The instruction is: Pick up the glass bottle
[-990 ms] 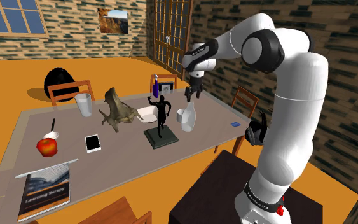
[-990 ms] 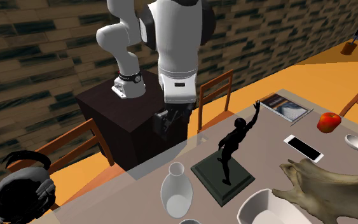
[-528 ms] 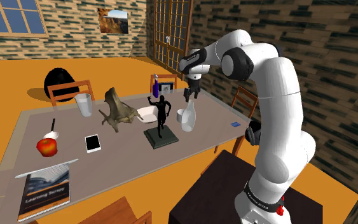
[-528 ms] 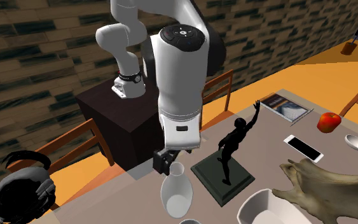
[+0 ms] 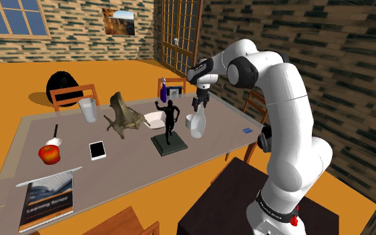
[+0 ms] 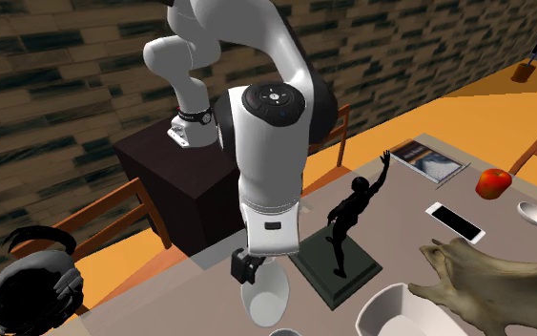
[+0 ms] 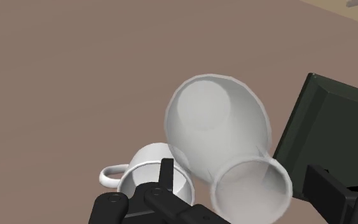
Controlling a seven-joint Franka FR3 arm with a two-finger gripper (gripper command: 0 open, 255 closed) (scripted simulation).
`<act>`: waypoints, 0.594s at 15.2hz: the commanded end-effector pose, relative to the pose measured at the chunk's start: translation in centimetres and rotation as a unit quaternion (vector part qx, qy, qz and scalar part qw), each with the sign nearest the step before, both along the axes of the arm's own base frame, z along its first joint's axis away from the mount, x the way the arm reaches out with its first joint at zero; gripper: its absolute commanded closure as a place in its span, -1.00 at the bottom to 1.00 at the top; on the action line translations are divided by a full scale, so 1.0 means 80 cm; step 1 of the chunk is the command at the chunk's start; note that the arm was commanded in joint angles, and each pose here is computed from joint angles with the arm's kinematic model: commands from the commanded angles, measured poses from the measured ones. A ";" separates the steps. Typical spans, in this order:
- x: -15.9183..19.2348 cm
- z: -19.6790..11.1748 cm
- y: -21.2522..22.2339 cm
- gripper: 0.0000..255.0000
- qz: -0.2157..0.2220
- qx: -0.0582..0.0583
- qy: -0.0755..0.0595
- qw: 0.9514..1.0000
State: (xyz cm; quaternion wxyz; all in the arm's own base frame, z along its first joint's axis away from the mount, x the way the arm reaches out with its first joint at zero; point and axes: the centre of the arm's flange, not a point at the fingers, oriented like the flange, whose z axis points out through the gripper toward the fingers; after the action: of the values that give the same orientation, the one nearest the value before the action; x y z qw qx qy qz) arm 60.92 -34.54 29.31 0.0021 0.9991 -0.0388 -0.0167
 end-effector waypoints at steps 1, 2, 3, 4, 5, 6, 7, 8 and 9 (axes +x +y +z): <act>0.001 -0.009 0.000 -1.00 0.000 0.000 0.000 1.000; 0.001 -0.009 0.000 -1.00 0.000 0.000 0.000 1.000; 0.001 -0.009 0.000 1.00 0.000 0.000 0.000 1.000; 0.001 -0.009 0.000 1.00 0.000 0.000 0.000 1.000; 0.001 -0.009 0.000 1.00 0.000 0.000 0.000 1.000; 0.001 -0.010 0.000 1.00 0.000 0.000 0.000 1.000; 0.001 -0.010 0.000 1.00 0.000 0.000 0.000 1.000; 0.001 -0.010 0.000 1.00 0.000 0.000 0.000 1.000; 0.001 -0.010 0.000 1.00 0.000 0.000 0.000 1.000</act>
State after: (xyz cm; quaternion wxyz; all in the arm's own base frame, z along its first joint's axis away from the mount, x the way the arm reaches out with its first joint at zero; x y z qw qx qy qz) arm 61.02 -34.57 28.65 0.0024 0.9991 -0.0388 -0.0156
